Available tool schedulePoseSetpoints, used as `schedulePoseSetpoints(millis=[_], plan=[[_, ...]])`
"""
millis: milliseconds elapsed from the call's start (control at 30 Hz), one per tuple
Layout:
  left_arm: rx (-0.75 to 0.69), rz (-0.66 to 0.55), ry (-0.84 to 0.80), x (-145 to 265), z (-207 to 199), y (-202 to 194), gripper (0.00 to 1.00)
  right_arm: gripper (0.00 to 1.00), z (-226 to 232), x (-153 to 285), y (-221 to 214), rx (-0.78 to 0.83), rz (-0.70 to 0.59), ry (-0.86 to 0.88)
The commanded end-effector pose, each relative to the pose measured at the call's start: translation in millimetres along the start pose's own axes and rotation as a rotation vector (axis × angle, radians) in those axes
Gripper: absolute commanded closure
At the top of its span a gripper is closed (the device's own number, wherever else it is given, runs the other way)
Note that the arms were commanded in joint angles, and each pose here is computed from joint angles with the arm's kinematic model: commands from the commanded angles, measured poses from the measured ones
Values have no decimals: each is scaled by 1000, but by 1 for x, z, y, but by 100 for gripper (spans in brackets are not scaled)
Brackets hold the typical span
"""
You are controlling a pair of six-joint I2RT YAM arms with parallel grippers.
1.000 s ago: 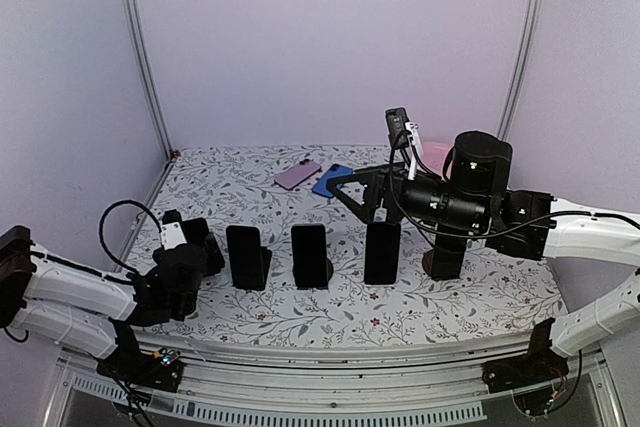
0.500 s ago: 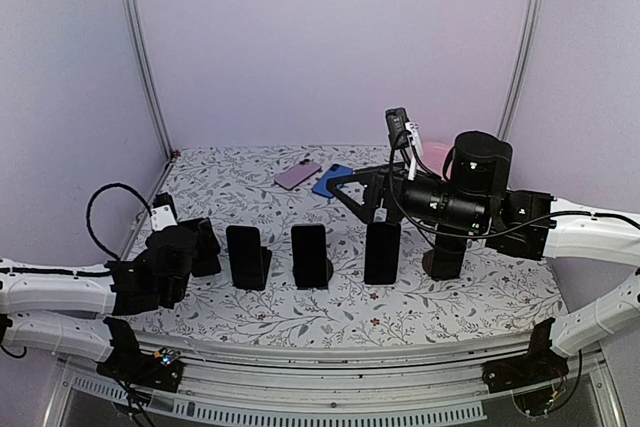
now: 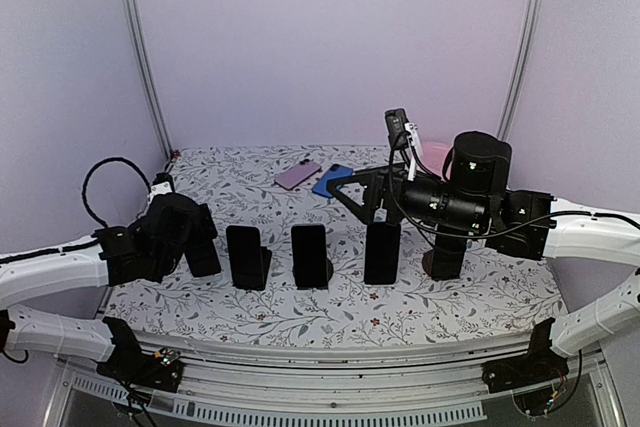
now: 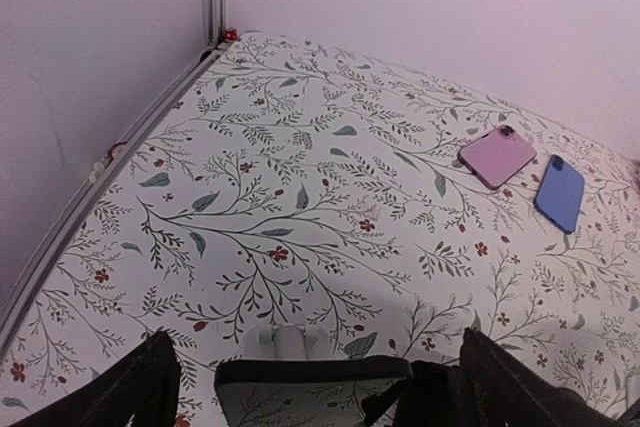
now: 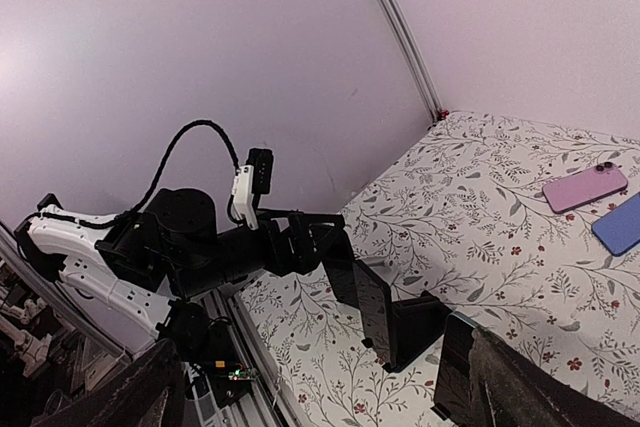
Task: Place the phone on the phone stand
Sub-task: Adjust the phone with the phone stand.
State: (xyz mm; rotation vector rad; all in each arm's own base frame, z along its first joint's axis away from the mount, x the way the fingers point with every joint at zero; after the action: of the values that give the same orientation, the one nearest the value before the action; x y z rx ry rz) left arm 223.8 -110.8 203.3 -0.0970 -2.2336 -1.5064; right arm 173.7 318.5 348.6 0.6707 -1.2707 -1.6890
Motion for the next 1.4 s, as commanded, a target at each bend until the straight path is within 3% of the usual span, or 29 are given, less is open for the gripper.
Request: schedulePoseSetpoints(millis=[0, 1133, 1367], plan=[[-47, 81, 7, -4, -1, 2, 3, 1, 5, 2, 11, -8, -27, 7], [-133, 164, 20, -45, -9, -4, 3, 1, 7, 8, 15, 1, -41, 11], [-147, 172, 30, -50, -6, -10, 13, 1, 7, 8, 14, 2, -38, 10]])
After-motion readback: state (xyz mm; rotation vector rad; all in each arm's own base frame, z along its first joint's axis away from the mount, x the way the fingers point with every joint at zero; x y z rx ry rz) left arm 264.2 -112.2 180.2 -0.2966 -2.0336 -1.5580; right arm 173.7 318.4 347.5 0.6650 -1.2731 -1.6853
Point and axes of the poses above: each gripper's point midway between its finger pads, its own x axis back along the fingers, its own z axis along the line the jaws close on, y = z × x, the point moved 7 cm from there along x, back along the fingers, and after that the axes turned 9 degrees about x, right-handed, at the moved point
